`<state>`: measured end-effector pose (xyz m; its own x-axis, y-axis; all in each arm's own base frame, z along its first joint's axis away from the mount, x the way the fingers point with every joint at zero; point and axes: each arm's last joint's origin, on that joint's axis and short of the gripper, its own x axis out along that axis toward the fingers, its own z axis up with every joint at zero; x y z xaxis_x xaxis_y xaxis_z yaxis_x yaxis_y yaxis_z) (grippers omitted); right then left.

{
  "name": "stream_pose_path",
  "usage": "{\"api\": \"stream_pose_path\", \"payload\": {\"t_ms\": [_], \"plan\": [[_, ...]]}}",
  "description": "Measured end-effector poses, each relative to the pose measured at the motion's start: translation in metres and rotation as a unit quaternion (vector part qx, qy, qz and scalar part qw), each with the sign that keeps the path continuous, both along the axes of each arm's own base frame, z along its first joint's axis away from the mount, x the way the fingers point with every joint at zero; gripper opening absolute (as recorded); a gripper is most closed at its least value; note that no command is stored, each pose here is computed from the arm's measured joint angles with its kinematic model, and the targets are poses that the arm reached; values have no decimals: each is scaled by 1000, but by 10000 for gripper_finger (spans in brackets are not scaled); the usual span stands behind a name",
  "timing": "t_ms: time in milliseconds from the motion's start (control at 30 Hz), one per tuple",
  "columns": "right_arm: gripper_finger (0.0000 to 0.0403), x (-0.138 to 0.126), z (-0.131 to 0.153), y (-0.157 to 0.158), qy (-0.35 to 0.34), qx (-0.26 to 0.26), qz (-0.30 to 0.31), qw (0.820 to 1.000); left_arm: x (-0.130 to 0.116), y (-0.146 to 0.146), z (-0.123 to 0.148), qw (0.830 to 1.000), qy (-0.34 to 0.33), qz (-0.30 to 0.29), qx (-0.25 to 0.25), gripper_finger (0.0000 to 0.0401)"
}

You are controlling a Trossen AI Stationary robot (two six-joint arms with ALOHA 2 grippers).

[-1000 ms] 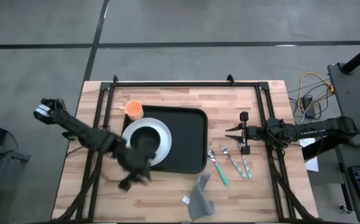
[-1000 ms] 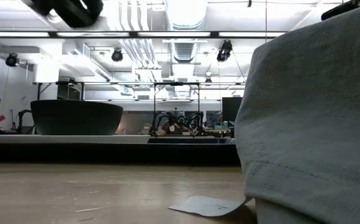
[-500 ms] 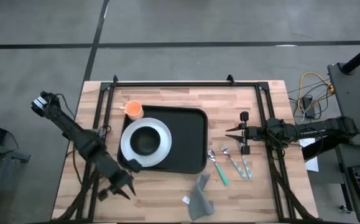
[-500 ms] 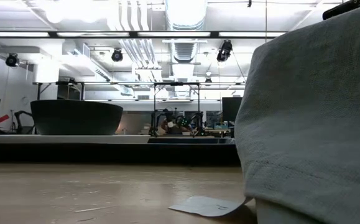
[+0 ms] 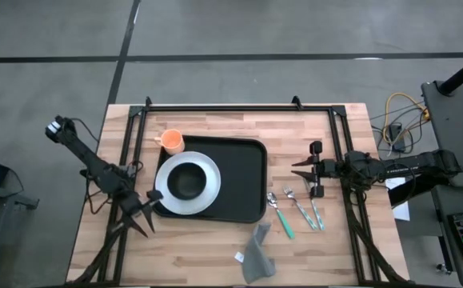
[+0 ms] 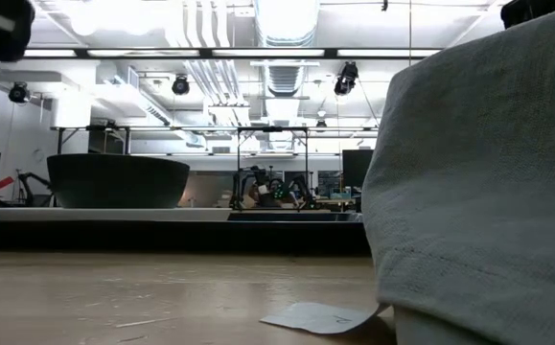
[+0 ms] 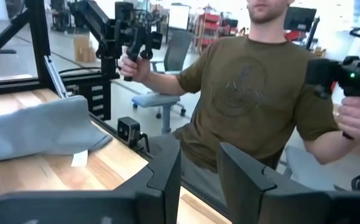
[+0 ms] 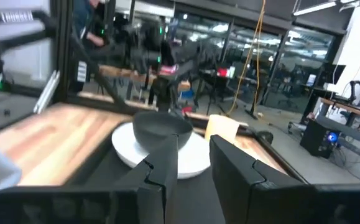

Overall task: Set up tray
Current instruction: Put the gray napkin on the black serving tray to the right of the white plate

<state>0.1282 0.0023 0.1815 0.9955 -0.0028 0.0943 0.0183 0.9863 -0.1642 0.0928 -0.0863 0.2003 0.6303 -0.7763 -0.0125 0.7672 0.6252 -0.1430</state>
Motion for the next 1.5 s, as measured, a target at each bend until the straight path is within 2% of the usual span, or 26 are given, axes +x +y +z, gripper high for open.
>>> {"api": "stream_pose_path", "payload": {"t_ms": [167,400,533,733,833,1300,1500], "plan": [[82,1,-2,0,11,0,0,1000,-8,6,-12,1000,-22,-2,-11,85],[69,4,-6,0,30,-11,-1,999,-17,14,-11,997,-79,-14,-21,85],[70,6,-9,0,41,-21,-1,999,-21,17,-15,997,-76,-13,-2,85],[75,8,-12,0,51,-25,-2,998,-23,22,-20,997,-74,23,12,85],[72,9,-11,0,47,-25,-2,999,-23,22,-18,995,-94,32,15,85],[79,9,-13,0,54,-13,-1,998,-20,19,-32,997,-64,30,40,85],[73,11,-16,0,70,12,0,997,-19,18,-34,998,-47,29,39,85]]}}
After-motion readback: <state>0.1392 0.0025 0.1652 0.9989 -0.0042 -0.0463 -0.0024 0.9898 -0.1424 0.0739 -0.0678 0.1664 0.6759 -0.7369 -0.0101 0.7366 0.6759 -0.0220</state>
